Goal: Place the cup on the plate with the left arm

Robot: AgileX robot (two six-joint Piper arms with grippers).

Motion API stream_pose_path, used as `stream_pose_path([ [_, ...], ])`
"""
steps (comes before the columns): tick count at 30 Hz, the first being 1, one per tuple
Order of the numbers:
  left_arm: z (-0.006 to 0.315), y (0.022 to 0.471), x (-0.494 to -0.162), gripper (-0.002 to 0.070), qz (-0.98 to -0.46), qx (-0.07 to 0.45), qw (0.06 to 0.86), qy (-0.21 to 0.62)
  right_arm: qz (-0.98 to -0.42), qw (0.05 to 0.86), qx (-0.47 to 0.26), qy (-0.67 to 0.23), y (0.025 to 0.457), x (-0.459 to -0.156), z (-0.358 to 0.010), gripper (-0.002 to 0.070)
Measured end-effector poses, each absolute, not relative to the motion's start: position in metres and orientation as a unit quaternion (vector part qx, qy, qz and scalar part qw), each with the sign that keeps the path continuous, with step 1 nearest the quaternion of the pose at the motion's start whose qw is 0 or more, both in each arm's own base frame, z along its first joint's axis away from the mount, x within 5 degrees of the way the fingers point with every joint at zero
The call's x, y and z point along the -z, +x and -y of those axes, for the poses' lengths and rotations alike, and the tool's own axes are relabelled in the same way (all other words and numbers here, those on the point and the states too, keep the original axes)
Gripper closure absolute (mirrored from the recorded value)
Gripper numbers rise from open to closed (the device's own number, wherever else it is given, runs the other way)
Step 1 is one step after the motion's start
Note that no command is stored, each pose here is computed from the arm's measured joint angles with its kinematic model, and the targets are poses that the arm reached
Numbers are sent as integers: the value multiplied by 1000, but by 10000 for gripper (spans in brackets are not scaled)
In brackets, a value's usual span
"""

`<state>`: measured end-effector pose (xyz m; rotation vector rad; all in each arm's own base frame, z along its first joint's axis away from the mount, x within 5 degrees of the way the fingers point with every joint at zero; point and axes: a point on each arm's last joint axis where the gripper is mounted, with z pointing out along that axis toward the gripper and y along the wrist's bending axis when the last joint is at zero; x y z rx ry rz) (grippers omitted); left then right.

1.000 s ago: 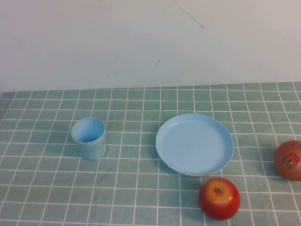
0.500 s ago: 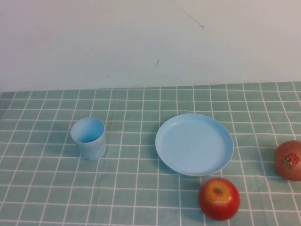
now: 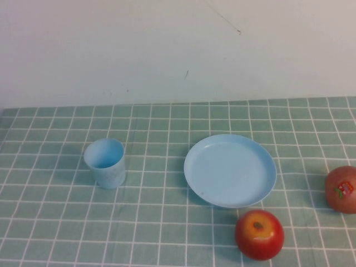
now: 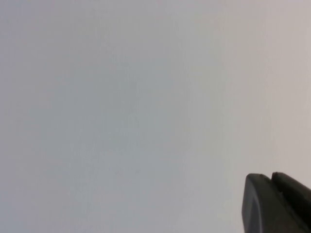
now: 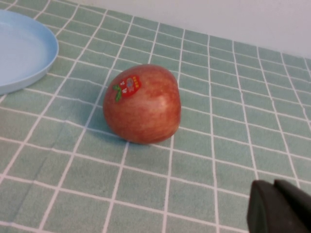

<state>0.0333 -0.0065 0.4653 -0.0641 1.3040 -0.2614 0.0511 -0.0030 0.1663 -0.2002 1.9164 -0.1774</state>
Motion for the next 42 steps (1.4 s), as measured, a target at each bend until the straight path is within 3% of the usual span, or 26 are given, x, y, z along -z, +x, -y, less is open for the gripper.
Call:
stream_pose_path([
  [4,10,57,-457,669,-671,124,730,-30,-816,567,76,-85,51,-166,3,678],
  [9,15,70,-449,669,-708,158,687,-38,-816,567,76,-85,51,-166,3,678],
  [13,18,72,-449,669,-708,187,679,-45,-816,567,76,-85,51,-166,3,678],
  [19,18,74,-460,669,-666,223,709,-65,-816,567,76,-85,51,-166,3,678],
  [23,19,91,-457,669,-686,224,689,-69,-816,567,76,-85,51,-166,3,678],
  [29,28,151,-433,669,-777,232,579,-80,-816,567,76,-85,51,-166,3,678],
  [35,36,214,-402,669,-883,199,423,-37,-816,567,76,-85,51,-166,3,678],
  [42,37,271,-373,648,-952,154,266,-2,-816,567,76,-85,51,-166,3,678],
])
